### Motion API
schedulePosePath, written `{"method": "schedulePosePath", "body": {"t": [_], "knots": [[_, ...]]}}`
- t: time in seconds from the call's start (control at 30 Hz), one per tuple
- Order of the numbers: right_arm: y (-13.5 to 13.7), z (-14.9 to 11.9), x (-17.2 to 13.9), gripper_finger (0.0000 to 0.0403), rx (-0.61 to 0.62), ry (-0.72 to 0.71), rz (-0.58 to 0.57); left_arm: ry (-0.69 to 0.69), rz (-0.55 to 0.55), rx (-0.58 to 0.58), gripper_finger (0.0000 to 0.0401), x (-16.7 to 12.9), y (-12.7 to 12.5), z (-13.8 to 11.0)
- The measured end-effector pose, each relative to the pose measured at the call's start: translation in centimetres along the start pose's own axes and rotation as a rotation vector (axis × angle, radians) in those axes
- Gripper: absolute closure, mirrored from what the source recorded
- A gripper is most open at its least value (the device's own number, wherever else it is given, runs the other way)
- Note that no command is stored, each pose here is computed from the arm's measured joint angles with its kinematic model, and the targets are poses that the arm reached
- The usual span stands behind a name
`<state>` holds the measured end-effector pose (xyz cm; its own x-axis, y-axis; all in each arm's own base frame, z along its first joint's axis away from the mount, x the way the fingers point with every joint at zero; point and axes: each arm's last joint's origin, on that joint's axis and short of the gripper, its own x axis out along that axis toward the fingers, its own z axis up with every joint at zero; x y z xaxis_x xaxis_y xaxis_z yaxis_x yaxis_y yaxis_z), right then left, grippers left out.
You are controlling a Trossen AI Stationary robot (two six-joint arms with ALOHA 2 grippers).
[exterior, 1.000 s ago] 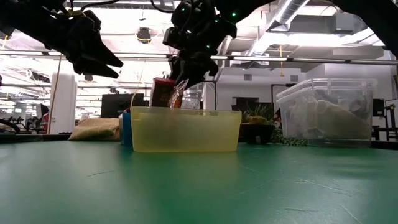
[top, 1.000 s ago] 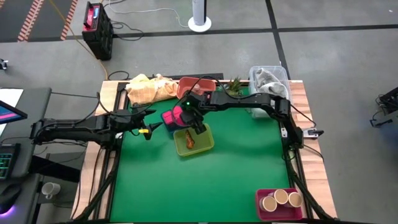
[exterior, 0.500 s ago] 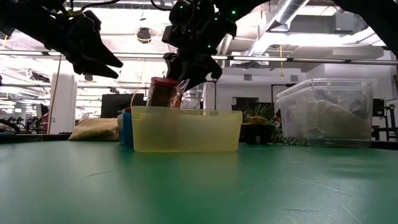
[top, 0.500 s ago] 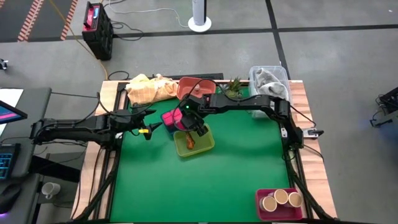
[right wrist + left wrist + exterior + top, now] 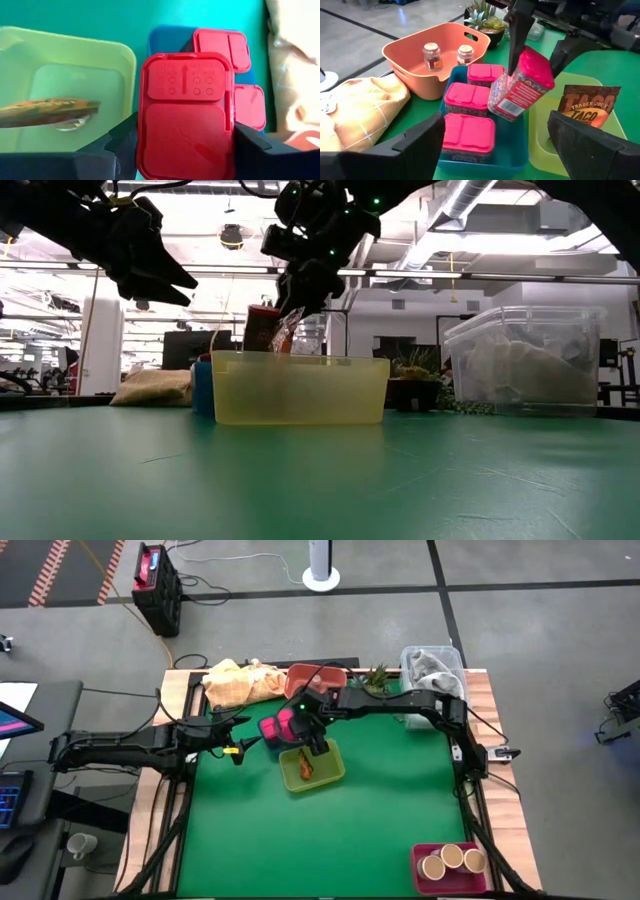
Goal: Sort spices by type
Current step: Adjust the red seasoning can
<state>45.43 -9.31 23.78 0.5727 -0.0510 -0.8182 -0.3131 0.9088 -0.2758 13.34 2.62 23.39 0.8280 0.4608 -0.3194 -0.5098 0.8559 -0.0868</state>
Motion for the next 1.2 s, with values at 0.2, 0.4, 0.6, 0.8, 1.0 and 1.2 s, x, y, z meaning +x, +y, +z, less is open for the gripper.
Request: {"method": "schedulePosePath", "body": {"t": [0.2, 0.4, 0.6, 0.8, 1.0, 1.2], "knots": [[0.0, 0.5, -0.1, 0.0158, 0.016, -0.005, -0.047, -0.001, 0.000, -0.001, 0.0063, 0.0, 0.0, 0.0], [0.1, 0.9, -0.3, 0.0158, -0.022, -0.068, 0.028, 0.000, 0.000, -0.003, 0.0063, 0.0, 0.0, 0.0], [0.6, 0.6, 0.1, 0.0158, -0.110, -0.099, 0.115, -0.001, 0.000, -0.003, 0.0063, 0.0, 0.0, 0.0], [0.4, 0.4, 0.2, 0.0158, -0.091, -0.110, 0.122, -0.001, 0.000, -0.001, 0.0063, 0.0, 0.0, 0.0], [-0.2, 0.0, 0.5, 0.0158, 0.010, -0.100, 0.119, -0.001, 0.000, 0.000, 0.0063, 0.0, 0.0, 0.0], [0.3, -1.1, 3.5, 0.0157, 0.036, -0.033, 0.156, -0.002, -0.001, -0.001, 0.0063, 0.0, 0.0, 0.0]]}}
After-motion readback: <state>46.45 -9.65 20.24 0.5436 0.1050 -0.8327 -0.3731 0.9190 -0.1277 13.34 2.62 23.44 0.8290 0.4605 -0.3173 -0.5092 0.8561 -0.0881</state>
